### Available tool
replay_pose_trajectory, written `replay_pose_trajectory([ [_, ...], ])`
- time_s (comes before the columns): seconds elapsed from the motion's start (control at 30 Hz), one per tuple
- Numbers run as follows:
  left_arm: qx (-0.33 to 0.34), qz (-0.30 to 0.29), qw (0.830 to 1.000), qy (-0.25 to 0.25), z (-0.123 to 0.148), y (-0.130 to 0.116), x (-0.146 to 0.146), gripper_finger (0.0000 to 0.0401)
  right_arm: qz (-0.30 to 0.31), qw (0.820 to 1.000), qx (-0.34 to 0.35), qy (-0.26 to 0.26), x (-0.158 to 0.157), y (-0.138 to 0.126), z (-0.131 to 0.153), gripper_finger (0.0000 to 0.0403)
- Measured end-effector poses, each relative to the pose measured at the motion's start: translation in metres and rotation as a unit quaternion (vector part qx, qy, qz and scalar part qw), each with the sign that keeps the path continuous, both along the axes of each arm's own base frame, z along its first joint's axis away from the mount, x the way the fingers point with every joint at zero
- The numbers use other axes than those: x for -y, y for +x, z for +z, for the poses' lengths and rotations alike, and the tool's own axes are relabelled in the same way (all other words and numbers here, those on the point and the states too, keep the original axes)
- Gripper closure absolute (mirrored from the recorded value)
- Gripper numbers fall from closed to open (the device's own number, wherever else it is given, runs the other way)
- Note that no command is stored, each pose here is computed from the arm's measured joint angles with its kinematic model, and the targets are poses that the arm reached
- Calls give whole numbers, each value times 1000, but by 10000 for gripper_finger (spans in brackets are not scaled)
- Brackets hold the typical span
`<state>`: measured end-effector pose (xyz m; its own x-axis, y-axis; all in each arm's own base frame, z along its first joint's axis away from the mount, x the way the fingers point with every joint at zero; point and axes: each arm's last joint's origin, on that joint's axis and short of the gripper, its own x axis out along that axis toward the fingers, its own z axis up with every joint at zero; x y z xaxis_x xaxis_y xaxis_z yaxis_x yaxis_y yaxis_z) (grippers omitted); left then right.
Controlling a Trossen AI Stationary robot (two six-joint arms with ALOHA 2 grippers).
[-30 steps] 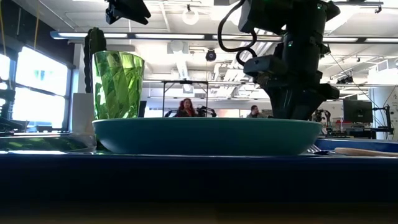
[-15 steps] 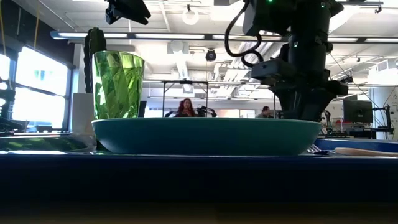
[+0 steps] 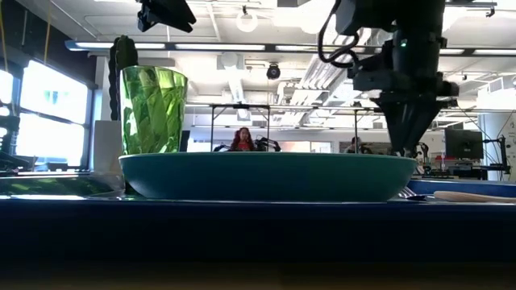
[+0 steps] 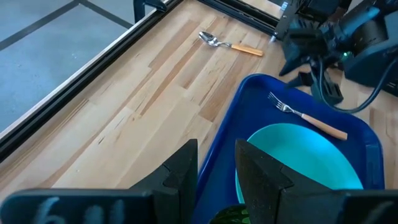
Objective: Pick and place plate/cup/fork/spoon on tray
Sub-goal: Put the orange spoon on the blue tray to the left of the yellow fork
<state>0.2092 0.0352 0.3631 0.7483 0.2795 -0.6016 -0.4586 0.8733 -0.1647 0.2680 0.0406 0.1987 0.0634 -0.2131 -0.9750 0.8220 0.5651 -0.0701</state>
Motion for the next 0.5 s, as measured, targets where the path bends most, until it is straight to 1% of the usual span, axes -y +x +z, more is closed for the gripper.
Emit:
replay_pose_trajectory([
  [0.33, 0, 0, 1000, 0, 0, 0, 0, 304, 36, 997, -57, -44, 18, -20, 17, 263],
  [0.5, 0, 0, 1000, 0, 0, 0, 0, 304, 46, 990, -114, -61, 32, -31, 20, 263],
])
